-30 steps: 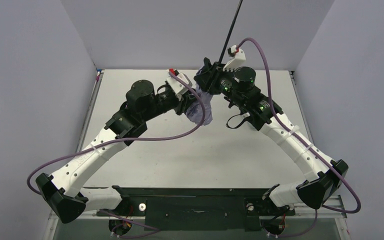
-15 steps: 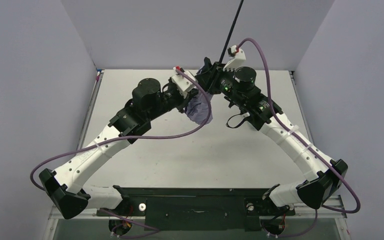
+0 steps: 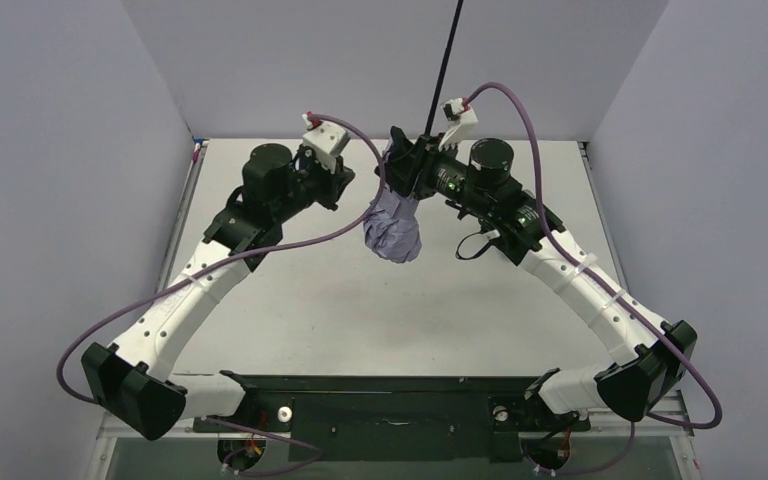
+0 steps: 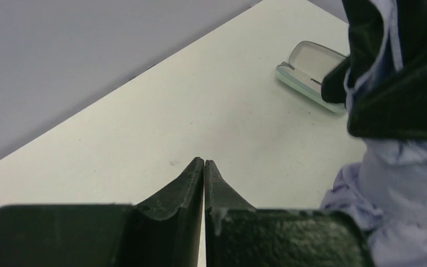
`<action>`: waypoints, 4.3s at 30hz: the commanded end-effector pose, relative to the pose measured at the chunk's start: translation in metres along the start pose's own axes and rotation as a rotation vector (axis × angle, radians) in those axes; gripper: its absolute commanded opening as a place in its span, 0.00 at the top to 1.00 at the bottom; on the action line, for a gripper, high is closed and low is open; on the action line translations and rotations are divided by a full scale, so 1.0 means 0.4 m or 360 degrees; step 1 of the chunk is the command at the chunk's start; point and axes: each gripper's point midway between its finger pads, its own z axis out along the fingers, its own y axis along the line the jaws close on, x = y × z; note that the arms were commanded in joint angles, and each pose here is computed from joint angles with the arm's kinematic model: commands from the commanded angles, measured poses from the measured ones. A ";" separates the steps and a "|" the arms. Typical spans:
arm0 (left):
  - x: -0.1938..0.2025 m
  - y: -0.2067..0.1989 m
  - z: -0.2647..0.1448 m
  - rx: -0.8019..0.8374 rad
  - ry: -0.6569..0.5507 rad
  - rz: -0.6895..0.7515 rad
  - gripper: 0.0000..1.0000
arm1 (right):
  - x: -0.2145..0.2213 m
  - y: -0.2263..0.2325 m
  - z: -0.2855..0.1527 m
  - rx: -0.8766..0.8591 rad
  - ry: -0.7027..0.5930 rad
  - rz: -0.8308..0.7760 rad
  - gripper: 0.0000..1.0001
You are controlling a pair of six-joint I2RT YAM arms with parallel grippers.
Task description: Open the umbrella
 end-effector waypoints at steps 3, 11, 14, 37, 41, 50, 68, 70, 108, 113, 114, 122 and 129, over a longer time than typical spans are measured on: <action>-0.115 -0.109 -0.134 0.0478 -0.0398 0.0009 0.73 | -0.135 -0.008 -0.047 0.0118 -0.0308 -0.0011 1.00; -0.103 -0.255 -0.137 0.0741 -0.0339 0.0149 0.45 | -0.122 -0.058 -0.033 0.0268 -0.0316 0.0102 1.00; -0.119 -0.276 -0.119 0.0734 -0.0361 0.0185 0.45 | -0.122 -0.050 -0.032 0.0256 -0.0316 0.0109 1.00; -0.175 -0.204 -0.042 0.0375 -0.0443 0.0131 0.66 | -0.094 0.005 -0.041 0.0117 -0.0271 0.0081 1.00; -0.191 -0.185 -0.040 0.0302 -0.0472 0.0103 0.67 | -0.085 -0.001 -0.045 0.0132 -0.0261 0.0073 1.00; -0.191 -0.210 -0.038 0.0399 -0.0470 -0.0002 0.84 | -0.089 0.017 -0.048 0.0092 -0.0267 0.0052 1.00; -0.185 -0.198 -0.017 0.0415 -0.0416 -0.0399 0.55 | -0.086 0.043 -0.050 0.0029 -0.0263 0.0045 1.00; -0.189 -0.193 -0.018 0.0442 -0.0422 -0.0454 0.54 | -0.085 0.043 -0.051 0.0026 -0.0263 0.0043 1.00; -0.222 -0.099 -0.098 0.0384 -0.0553 -0.0177 0.12 | -0.074 -0.049 -0.069 0.0194 -0.0270 0.0069 1.00; -0.222 -0.161 -0.100 0.0463 -0.0542 -0.0035 0.13 | -0.072 -0.051 -0.058 0.0189 -0.0267 0.0090 1.00; -0.223 -0.172 -0.099 0.0477 -0.0543 -0.0022 0.13 | -0.074 -0.049 -0.057 0.0187 -0.0271 0.0092 1.00; -0.150 -0.248 -0.072 0.0543 -0.0380 -0.0009 0.20 | -0.085 -0.035 -0.058 0.0176 -0.0277 0.0090 1.00; -0.108 -0.234 -0.036 0.0494 -0.0279 -0.0108 0.43 | -0.082 -0.003 -0.058 0.0101 -0.0254 0.0072 1.00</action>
